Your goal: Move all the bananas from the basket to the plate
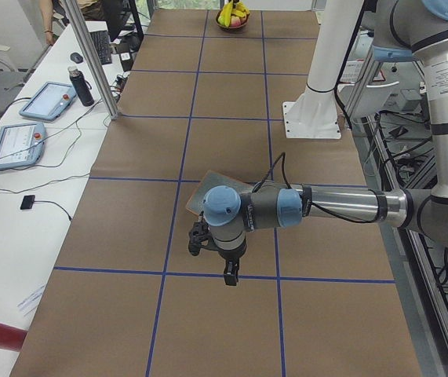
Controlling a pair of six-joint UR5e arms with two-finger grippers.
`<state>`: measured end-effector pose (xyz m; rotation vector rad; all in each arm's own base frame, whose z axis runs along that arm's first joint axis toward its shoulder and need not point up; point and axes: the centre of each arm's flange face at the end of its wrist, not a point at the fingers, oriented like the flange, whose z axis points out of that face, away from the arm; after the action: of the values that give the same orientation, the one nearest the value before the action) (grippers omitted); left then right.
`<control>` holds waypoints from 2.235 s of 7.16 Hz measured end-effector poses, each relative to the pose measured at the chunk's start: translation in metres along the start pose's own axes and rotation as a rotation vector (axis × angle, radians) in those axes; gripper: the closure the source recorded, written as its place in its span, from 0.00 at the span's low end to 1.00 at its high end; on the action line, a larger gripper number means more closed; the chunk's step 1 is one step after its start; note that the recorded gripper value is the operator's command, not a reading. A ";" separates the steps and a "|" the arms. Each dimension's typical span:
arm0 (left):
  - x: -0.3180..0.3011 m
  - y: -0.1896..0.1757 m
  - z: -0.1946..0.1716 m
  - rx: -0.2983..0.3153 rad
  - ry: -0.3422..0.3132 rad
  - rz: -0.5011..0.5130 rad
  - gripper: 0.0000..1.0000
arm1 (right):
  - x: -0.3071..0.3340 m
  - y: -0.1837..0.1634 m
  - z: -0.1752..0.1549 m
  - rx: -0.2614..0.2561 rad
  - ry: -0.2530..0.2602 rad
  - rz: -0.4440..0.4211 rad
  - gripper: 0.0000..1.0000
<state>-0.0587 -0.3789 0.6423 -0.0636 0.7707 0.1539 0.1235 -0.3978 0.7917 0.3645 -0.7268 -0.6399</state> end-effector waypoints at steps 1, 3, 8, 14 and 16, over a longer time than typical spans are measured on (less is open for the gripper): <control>0.000 0.000 0.000 -0.001 0.000 -0.001 0.00 | 0.002 -0.008 -0.011 0.005 0.004 0.015 1.00; 0.000 0.000 0.000 0.003 -0.002 0.001 0.00 | 0.012 -0.028 -0.042 0.029 0.011 0.061 1.00; 0.034 -0.049 -0.047 0.137 -0.036 0.124 0.00 | -0.028 -0.167 -0.108 0.167 -0.011 0.259 1.00; 0.115 -0.172 -0.092 0.448 0.068 0.230 0.00 | -0.208 -0.385 -0.151 0.259 -0.169 0.464 1.00; 0.194 -0.186 -0.071 0.481 0.187 0.261 0.00 | -0.289 -0.439 -0.137 0.339 -0.231 0.565 1.00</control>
<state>0.0598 -0.5479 0.4560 0.4862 0.9834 0.2088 -0.1249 -0.5270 0.3257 0.3757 -1.1103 -0.0184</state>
